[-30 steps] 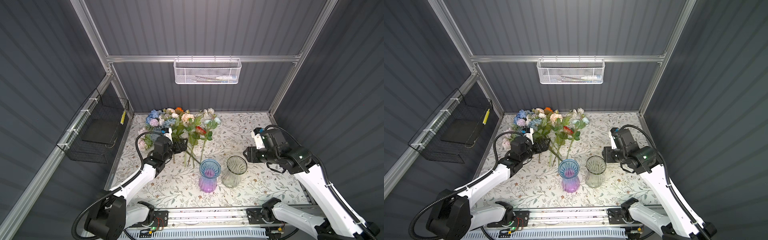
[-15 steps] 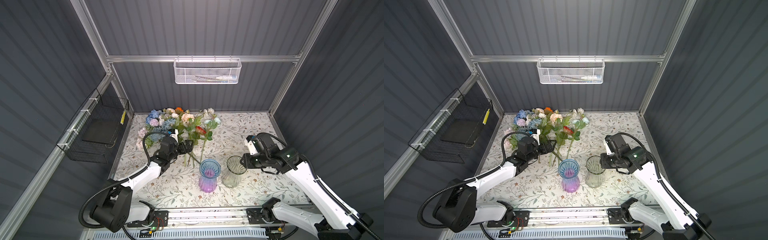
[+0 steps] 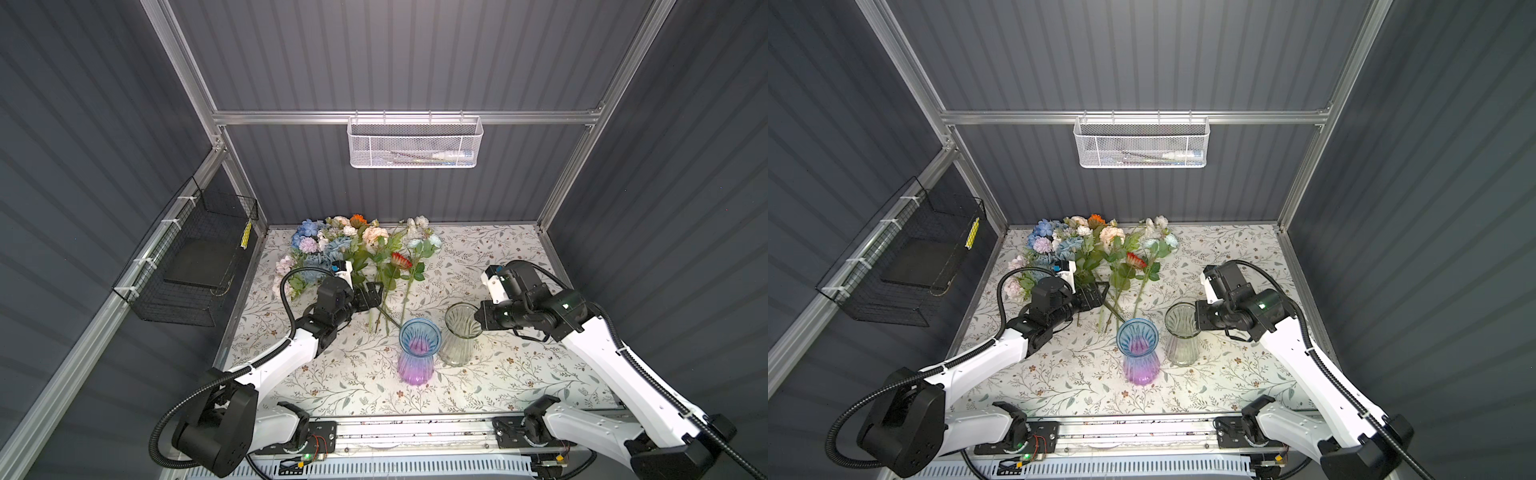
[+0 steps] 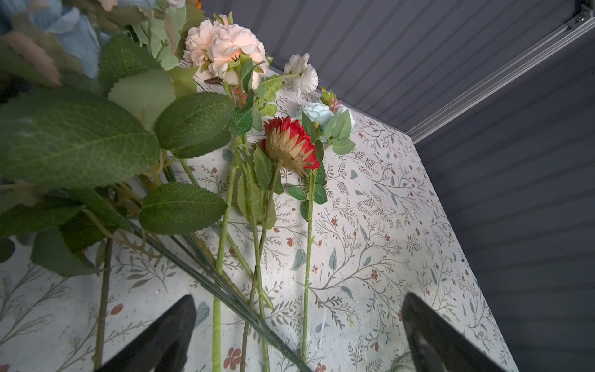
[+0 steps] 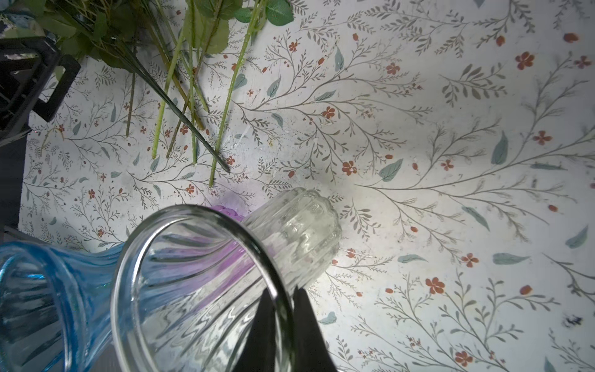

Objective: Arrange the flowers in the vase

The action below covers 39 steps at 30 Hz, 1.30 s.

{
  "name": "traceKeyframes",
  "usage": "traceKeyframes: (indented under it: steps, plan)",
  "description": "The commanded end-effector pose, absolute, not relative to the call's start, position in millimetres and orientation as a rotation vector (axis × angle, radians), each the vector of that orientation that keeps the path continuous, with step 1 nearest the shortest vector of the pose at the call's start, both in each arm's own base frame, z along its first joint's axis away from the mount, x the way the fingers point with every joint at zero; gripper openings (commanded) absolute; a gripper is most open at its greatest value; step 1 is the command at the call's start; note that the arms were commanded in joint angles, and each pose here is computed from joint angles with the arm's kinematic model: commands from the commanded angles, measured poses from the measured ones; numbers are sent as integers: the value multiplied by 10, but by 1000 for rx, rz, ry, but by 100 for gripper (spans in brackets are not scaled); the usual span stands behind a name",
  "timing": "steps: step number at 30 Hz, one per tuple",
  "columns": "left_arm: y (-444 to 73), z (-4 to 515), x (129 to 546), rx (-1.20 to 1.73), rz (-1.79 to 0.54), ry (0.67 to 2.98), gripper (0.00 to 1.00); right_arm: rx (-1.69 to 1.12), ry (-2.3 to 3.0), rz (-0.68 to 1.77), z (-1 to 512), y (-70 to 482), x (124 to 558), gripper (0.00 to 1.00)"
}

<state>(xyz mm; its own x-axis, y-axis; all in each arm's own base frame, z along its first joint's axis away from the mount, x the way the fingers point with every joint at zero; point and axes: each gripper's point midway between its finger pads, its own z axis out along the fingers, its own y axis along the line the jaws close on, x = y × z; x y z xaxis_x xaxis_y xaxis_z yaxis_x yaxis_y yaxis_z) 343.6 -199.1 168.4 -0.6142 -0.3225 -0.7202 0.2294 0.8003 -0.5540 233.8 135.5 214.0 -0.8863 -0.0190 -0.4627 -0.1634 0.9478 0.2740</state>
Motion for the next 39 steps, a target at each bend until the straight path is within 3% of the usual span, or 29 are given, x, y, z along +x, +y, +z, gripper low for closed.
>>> traceKeyframes:
  steps: [1, 6, 19, 23, 27, 30, 32, 35, 39]
  plan:
    - [-2021, 1698, 3469, -68, -787, 2090, 100, -27, 2508, 277, 2339, 922, 2757, 0]
    - [-2005, 1674, 3427, -66, -786, 2099, 100, 170, 2319, 382, 2606, 576, 3214, 0]
    - [-1861, 1738, 3361, -43, -692, 2096, 100, 530, 2194, 487, 2371, -286, 4336, 0]
    - [-1861, 1720, 3363, -43, -687, 2104, 100, 597, 2195, 500, 2336, -449, 4579, 5]
    - [-1846, 1738, 3369, -47, -675, 2106, 100, 599, 2200, 499, 2394, -483, 4708, 20]
    - [-1832, 1754, 3380, -51, -663, 2105, 100, 588, 2189, 497, 2477, -489, 4750, 42]
    - [-1834, 1781, 3393, -51, -660, 2100, 100, 580, 2180, 494, 2528, -495, 4770, 51]
    - [-1844, 1799, 3405, -49, -663, 2100, 100, 558, 2176, 484, 2648, -500, 4769, 59]
    - [-1845, 1803, 3409, -48, -661, 2099, 100, 483, 2153, 514, 2907, -386, 4634, 63]
